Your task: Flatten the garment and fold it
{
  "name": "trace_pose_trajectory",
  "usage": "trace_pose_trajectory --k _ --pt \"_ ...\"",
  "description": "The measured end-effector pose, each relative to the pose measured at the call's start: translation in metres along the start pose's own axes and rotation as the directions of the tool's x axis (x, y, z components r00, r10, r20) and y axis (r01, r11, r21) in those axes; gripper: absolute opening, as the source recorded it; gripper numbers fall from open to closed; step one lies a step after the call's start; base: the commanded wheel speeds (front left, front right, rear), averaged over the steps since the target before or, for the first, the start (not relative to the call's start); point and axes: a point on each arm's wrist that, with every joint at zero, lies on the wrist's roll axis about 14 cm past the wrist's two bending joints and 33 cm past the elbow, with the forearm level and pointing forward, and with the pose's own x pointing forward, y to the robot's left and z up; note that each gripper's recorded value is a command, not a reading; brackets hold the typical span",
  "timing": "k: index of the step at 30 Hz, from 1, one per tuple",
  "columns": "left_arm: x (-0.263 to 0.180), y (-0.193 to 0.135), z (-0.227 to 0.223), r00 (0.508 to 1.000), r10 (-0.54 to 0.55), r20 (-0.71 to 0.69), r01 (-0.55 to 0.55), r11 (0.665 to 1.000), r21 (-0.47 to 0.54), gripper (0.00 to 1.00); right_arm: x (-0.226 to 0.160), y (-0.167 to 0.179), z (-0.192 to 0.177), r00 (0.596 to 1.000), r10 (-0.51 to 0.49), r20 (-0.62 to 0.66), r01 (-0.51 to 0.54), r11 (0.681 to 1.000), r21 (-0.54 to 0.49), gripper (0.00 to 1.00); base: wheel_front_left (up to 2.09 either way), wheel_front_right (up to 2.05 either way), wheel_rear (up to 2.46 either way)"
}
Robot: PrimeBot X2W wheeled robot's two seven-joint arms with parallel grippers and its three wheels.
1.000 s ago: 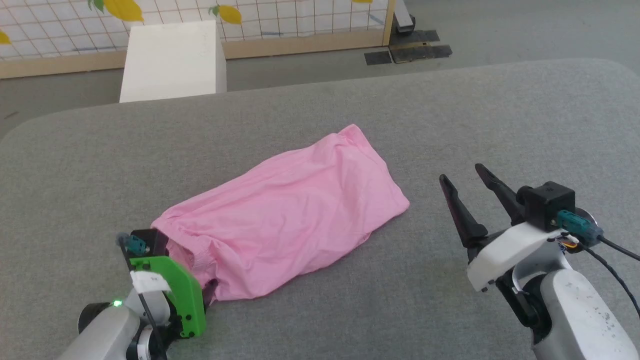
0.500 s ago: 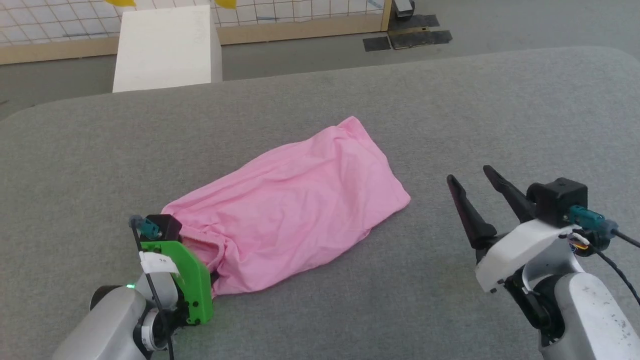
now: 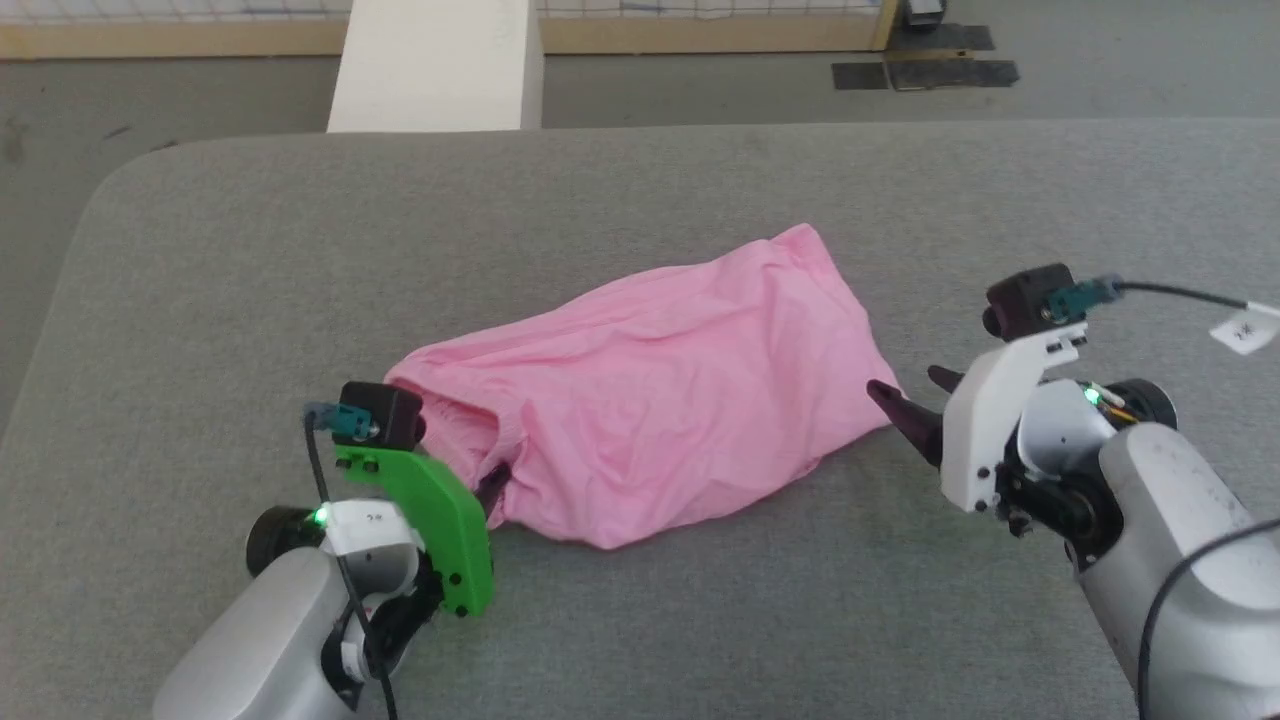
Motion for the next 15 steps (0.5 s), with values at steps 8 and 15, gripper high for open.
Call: trace_pose_trajectory --k 8,15 --pt "0.005 0.000 0.006 1.000 -0.012 0.020 0.012 1.000 -0.003 0.00 0.041 0.005 -0.017 0.984 0.018 -0.180 -0.021 1.000 -0.012 1.00 0.00 0.00 0.00" --pt "0.010 0.007 -0.004 1.000 -0.001 -0.003 0.001 1.000 -0.027 0.00 0.062 0.014 -0.040 0.950 0.049 -0.309 -0.050 0.999 0.005 1.00 0.00 0.00 0.00"
